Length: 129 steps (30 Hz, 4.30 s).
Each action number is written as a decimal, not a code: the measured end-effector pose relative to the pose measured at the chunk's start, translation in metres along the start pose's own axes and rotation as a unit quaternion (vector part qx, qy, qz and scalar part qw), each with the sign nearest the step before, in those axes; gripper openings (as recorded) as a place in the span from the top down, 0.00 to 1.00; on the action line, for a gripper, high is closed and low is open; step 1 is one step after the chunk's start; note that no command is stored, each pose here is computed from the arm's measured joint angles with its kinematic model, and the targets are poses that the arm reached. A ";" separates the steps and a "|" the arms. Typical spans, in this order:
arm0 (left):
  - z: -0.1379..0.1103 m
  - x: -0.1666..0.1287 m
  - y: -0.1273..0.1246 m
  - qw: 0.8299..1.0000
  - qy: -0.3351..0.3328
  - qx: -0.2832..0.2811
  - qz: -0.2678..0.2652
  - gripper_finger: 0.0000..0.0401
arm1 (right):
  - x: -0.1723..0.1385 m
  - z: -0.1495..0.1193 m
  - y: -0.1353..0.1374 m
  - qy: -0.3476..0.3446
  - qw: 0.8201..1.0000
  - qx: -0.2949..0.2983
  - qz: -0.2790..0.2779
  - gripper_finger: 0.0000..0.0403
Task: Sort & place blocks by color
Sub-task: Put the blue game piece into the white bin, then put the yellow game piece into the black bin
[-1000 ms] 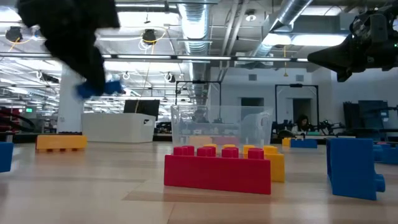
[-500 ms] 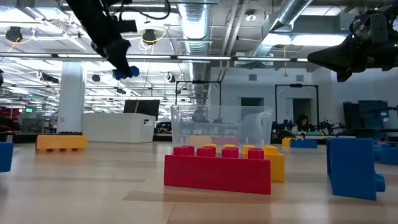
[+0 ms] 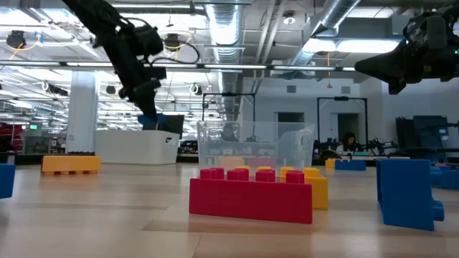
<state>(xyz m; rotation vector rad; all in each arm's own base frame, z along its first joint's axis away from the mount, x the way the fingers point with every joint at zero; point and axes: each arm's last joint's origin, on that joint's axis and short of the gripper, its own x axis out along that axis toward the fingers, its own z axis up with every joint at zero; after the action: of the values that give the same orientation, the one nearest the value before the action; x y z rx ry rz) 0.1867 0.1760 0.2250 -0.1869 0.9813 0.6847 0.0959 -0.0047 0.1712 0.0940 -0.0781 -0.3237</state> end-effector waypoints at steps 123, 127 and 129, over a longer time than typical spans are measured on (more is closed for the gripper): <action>-0.009 -0.052 -0.082 0.782 -0.561 0.011 -0.271 0.59 | 0.145 -0.013 -0.174 0.496 0.757 0.179 -0.386 0.34; -0.009 -0.051 -0.082 0.784 -0.558 0.011 -0.271 0.59 | 0.145 -0.022 -0.176 0.509 0.746 0.184 -0.387 0.34; -0.010 -0.051 -0.082 0.786 -0.556 0.011 -0.272 0.59 | 0.146 -0.025 -0.175 0.516 0.743 0.185 -0.384 0.34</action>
<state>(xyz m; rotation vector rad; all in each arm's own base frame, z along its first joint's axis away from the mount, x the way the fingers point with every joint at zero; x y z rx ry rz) 0.2113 0.0853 0.2488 -0.0134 -0.2303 0.1475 0.1810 -0.2149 0.1369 0.7067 1.0485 -1.0472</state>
